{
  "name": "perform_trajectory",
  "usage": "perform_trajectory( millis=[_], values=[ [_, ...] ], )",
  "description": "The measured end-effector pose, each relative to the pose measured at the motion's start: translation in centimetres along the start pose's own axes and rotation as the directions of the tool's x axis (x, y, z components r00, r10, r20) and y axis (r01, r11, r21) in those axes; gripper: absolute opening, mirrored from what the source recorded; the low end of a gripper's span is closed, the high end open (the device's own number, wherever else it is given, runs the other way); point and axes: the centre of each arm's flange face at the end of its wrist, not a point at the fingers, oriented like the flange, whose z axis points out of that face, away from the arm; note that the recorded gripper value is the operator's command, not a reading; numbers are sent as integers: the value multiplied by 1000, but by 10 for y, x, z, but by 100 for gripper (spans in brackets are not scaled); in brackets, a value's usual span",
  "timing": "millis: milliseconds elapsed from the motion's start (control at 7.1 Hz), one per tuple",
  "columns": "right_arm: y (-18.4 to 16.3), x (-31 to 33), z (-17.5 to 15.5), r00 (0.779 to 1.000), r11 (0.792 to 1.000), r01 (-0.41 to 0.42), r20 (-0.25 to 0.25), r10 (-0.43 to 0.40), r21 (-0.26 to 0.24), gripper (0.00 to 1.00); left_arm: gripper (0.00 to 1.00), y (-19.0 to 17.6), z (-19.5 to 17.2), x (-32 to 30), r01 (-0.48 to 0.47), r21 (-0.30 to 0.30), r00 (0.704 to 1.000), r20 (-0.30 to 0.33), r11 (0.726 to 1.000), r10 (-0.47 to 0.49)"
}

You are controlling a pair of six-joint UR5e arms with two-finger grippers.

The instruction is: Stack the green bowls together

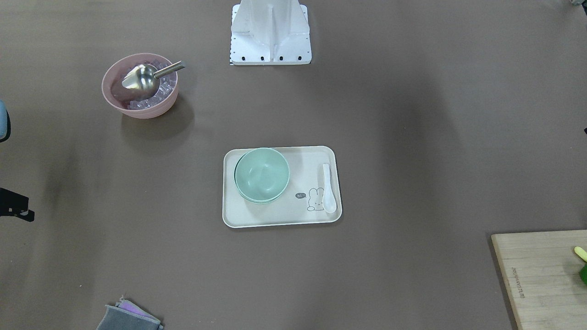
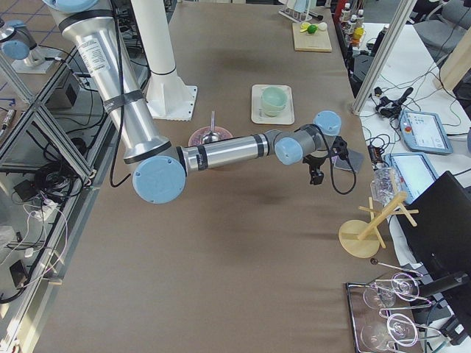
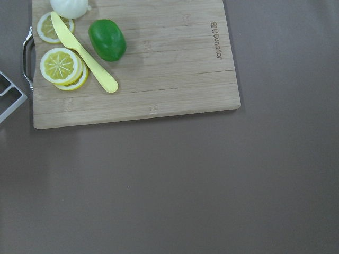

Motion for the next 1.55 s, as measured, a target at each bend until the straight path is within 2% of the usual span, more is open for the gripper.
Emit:
perform_trajectory(
  millis=[1549],
  values=[
    [10,-12,7,1000,1000,24,12,-24,-8,100,99,3,12,16,-41,3,999,-17,999,41]
  ],
)
